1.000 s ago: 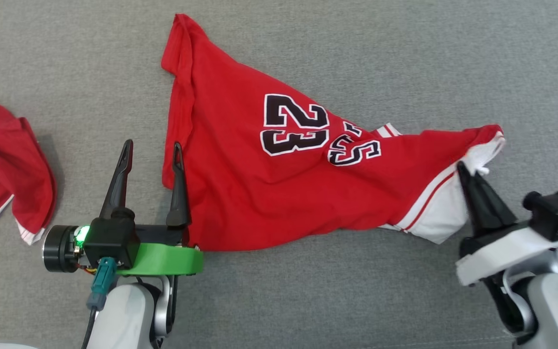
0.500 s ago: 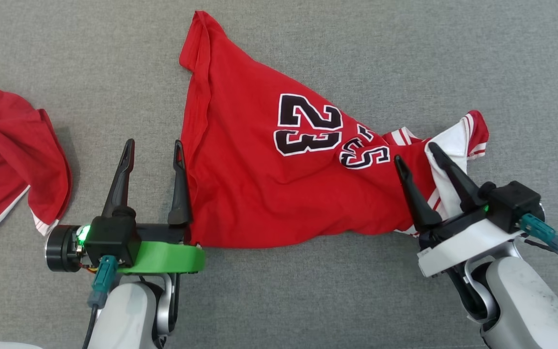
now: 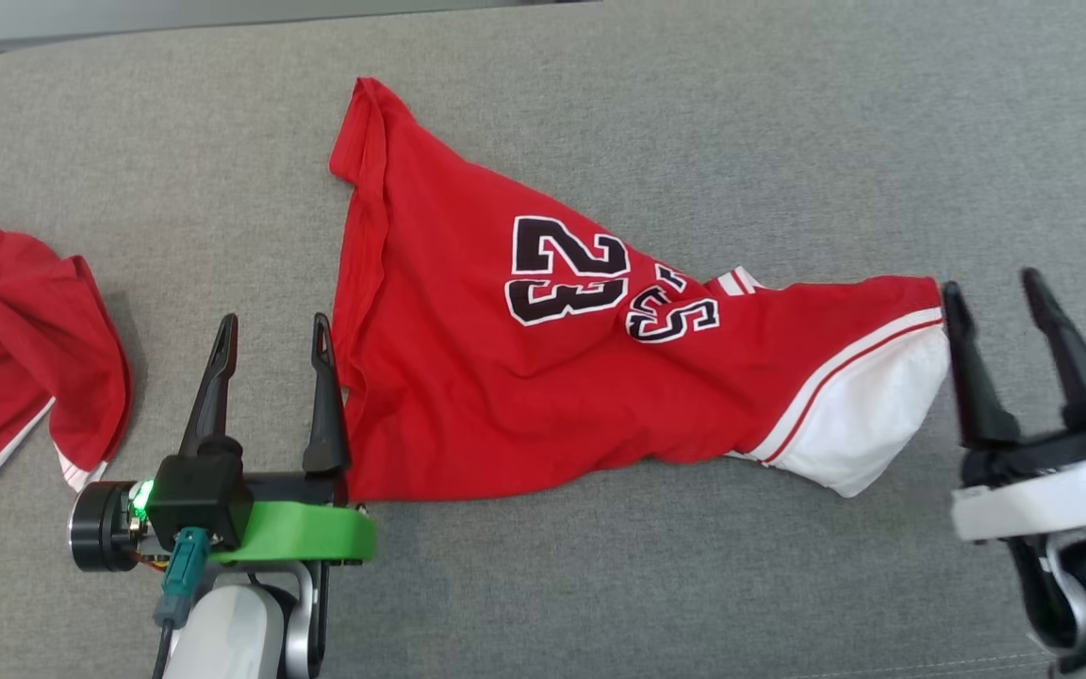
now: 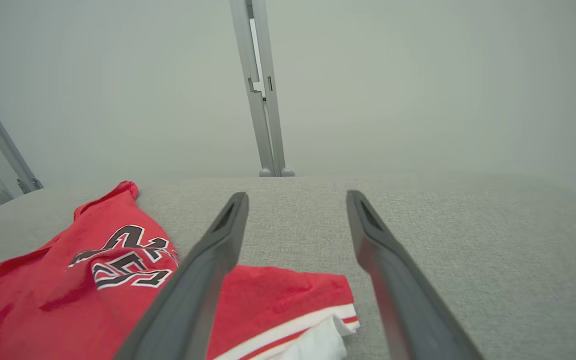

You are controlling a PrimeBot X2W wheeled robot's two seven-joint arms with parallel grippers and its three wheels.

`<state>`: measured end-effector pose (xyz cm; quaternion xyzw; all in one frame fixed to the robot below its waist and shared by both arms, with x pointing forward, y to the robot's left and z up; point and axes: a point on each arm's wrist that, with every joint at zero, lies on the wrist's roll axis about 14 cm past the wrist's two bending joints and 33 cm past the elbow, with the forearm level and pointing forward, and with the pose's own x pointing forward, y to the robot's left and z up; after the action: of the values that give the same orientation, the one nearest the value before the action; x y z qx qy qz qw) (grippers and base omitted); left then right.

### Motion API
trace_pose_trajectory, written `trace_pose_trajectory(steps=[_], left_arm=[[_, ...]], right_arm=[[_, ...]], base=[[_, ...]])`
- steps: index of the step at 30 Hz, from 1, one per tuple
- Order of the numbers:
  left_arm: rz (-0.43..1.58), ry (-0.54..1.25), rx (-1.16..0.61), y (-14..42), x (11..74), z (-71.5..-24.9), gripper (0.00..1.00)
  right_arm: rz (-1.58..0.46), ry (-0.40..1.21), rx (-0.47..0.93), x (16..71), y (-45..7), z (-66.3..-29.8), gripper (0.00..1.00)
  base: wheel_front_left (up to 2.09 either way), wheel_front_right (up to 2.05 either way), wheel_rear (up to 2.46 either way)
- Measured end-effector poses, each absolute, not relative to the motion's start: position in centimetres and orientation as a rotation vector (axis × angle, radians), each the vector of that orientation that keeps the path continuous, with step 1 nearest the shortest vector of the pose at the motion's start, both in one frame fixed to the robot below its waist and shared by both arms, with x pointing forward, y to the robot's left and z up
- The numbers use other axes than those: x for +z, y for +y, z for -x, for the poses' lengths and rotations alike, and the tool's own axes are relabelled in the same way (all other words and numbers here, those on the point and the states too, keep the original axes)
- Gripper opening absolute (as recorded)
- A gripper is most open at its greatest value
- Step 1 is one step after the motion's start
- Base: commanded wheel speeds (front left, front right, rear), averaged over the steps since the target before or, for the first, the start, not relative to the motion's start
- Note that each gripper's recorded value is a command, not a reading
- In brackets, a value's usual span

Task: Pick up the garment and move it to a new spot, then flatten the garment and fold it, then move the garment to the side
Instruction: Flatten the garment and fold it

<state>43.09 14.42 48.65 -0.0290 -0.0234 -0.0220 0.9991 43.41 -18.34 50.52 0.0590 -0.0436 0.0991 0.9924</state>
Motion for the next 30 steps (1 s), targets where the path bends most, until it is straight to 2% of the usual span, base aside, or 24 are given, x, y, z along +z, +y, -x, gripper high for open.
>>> trace_pose_trajectory(steps=[9,30], left_arm=[[0.047,-0.049,-0.053,14.4,49.1,-41.6,1.00],[0.038,-0.052,-0.062,14.3,49.3,-41.0,1.00]], right_arm=[[-0.079,-0.037,0.052,50.1,-23.1,-39.5,1.00],[-0.093,-0.043,0.049,50.7,-22.8,-38.6,1.00]], base=[[0.00,0.00,0.00],[0.00,0.00,0.00]])
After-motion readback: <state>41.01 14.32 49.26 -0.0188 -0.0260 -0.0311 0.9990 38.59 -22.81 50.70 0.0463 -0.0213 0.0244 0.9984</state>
